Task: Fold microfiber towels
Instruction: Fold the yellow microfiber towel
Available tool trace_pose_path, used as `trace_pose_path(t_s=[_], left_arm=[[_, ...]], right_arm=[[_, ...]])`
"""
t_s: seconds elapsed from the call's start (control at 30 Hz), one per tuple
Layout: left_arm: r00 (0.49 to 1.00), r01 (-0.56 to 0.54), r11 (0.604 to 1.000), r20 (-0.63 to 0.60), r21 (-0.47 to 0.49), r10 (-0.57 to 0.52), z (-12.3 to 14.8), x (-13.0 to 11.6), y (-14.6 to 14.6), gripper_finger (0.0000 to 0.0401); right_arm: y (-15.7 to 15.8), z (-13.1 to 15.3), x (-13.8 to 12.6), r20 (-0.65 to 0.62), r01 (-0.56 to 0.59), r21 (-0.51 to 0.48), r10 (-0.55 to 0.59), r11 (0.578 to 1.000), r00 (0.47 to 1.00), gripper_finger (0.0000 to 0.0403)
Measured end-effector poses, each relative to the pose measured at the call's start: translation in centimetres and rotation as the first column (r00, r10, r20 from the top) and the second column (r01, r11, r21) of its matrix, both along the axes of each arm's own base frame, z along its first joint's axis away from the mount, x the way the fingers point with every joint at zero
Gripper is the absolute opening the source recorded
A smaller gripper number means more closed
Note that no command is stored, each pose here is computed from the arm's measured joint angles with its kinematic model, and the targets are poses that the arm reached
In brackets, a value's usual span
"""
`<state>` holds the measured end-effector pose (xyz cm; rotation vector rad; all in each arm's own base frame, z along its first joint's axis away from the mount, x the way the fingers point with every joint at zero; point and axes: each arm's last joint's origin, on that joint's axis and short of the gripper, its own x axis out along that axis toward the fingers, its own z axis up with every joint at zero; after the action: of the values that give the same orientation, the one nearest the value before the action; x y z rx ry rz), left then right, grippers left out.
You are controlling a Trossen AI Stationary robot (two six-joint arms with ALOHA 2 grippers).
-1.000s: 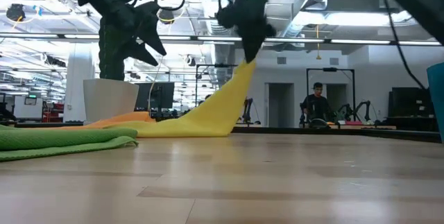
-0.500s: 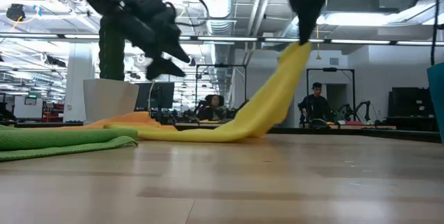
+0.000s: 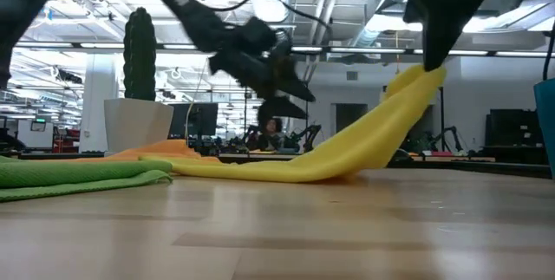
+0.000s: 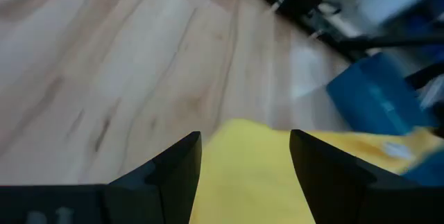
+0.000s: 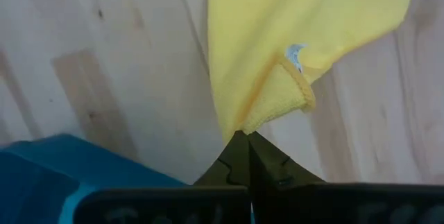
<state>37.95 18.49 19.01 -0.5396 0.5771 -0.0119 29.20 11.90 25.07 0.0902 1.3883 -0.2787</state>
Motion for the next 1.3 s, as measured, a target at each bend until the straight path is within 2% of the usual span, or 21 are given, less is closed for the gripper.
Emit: trace_pose_path(t_s=[0.17,0.3,0.4,0.5,0.6,0.77,0.97,1.13,1.23,1.3], left_arm=[[0.982,0.140,0.987,-0.141,0.073,-0.129,-0.9,3.9,-0.4,0.0213],[0.939,0.289,0.948,-0.232,0.136,-0.253,-2.1,6.5,-2.0,0.0213],[0.930,0.307,0.932,-0.270,0.194,-0.250,-2.8,7.9,-2.5,0.0213],[0.940,0.272,0.934,-0.274,0.234,-0.205,-3.0,8.8,-2.1,0.0213],[0.936,0.257,0.936,-0.303,0.239,-0.179,-4.2,9.3,-1.9,0.0213],[0.919,0.287,0.941,-0.327,0.179,-0.219,-5.9,9.6,-2.5,0.0213],[0.899,0.368,0.907,-0.330,0.207,-0.289,-6.0,10.1,-4.5,0.0210],[0.874,0.433,0.867,-0.352,0.248,-0.336,-6.0,10.5,-6.5,0.0177],[0.874,0.437,0.858,-0.351,0.270,-0.335,-6.0,10.7,-6.9,0.0149],[0.868,0.453,0.858,-0.338,0.242,-0.363,-5.9,10.7,-7.0,0.0126]], right_arm=[[0.3,-0.2,-0.2,-0.004,0.016,0.004,-0.016,1.000,1.000,0.0013],[0.6,-0.2,-0.3,0.002,0.048,0.016,-0.048,0.999,0.999,0.0014],[0.8,-0.2,-0.4,0.007,0.062,0.020,-0.063,0.998,0.998,0.0015],[1.0,-0.2,-0.5,0.008,0.059,0.021,-0.059,0.998,0.998,0.0014],[1.4,-0.2,-0.5,0.019,0.064,0.032,-0.064,0.997,0.998,0.0014],[1.8,-0.2,-0.6,0.030,0.065,0.039,-0.066,0.997,0.997,0.0017],[1.9,-0.2,-0.6,0.029,0.062,0.038,-0.063,0.997,0.998,0.0015],[1.9,-0.2,-0.6,0.031,0.084,0.040,-0.086,0.996,0.996,0.0020],[2.0,-0.2,-0.7,0.031,0.084,0.041,-0.086,0.996,0.996,0.0017],[2.0,-0.2,-0.7,0.031,0.086,0.042,-0.087,0.995,0.996,0.0015]])
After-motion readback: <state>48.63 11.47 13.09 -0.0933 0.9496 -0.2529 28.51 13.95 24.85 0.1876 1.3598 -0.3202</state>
